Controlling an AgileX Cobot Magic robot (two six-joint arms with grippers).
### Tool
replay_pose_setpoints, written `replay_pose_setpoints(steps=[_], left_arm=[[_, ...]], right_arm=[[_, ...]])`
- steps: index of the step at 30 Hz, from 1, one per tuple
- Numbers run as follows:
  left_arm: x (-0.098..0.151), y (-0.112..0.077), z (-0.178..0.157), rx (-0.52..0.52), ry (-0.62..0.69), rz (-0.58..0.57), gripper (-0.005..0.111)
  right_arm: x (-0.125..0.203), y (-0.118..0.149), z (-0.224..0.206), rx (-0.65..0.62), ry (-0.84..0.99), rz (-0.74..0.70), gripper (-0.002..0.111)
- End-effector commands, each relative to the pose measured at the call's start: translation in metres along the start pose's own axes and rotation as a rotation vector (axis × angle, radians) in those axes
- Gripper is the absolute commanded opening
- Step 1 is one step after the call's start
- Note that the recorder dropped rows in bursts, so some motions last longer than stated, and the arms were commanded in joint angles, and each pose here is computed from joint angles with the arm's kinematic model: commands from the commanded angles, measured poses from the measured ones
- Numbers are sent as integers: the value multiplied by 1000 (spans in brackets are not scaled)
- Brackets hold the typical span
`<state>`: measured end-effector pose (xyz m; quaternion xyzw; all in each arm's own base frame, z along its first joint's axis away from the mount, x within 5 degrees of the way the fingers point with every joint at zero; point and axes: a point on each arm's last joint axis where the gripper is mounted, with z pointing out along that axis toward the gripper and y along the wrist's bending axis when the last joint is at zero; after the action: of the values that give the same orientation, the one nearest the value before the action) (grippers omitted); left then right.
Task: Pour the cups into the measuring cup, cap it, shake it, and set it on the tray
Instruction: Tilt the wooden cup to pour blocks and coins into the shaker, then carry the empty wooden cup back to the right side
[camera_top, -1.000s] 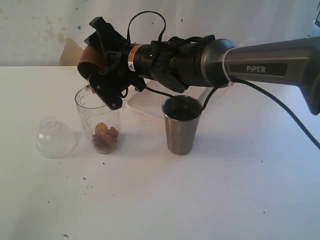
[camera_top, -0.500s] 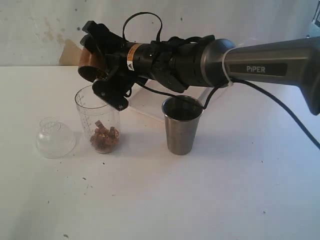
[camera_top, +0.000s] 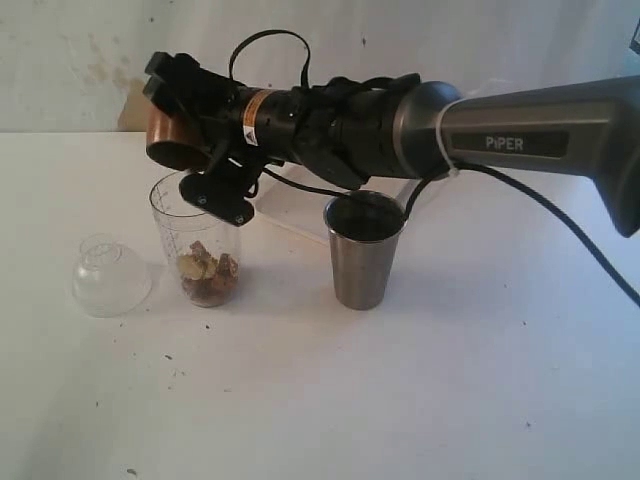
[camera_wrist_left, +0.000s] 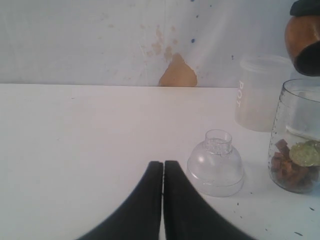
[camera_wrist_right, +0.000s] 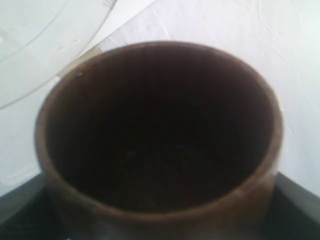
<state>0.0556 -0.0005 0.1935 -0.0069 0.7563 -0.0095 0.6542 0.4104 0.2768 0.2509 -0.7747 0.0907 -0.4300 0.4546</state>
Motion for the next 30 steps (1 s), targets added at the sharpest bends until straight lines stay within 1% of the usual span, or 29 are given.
replay_pose_setpoints(steps=[1, 4, 6, 8, 11, 15, 19, 20, 22, 24, 26, 27, 30], left_arm=[[1, 0, 0, 3, 0, -12, 1], [1, 0, 0, 3, 0, -12, 1], [1, 0, 0, 3, 0, -12, 1], [1, 0, 0, 3, 0, -12, 1], [1, 0, 0, 3, 0, -12, 1], [1, 0, 0, 3, 0, -12, 1], [1, 0, 0, 3, 0, -12, 1], [1, 0, 0, 3, 0, -12, 1], [1, 0, 0, 3, 0, -12, 1], [1, 0, 0, 3, 0, -12, 1], [1, 0, 0, 3, 0, -12, 1], [1, 0, 0, 3, 0, -12, 1], [1, 0, 0, 3, 0, -12, 1]], right_arm=[[2, -4, 0, 15, 5, -11, 0], [2, -4, 0, 16, 8, 2, 0], [3, -4, 0, 17, 17, 39, 0], [5, -5, -1, 25, 36, 115, 0], [9, -7, -1, 45, 79, 296, 0], [18, -17, -9, 80, 109, 604, 0], [29, -22, -18, 76, 118, 824, 0], [33, -22, -20, 82, 122, 912, 0], [42, -22, -25, 102, 135, 1164, 0], [56, -21, -33, 129, 157, 1454, 0], [68, -19, -41, 135, 182, 1656, 0], [73, -18, -45, 133, 198, 1716, 0], [88, -14, -59, 101, 256, 1806, 0]])
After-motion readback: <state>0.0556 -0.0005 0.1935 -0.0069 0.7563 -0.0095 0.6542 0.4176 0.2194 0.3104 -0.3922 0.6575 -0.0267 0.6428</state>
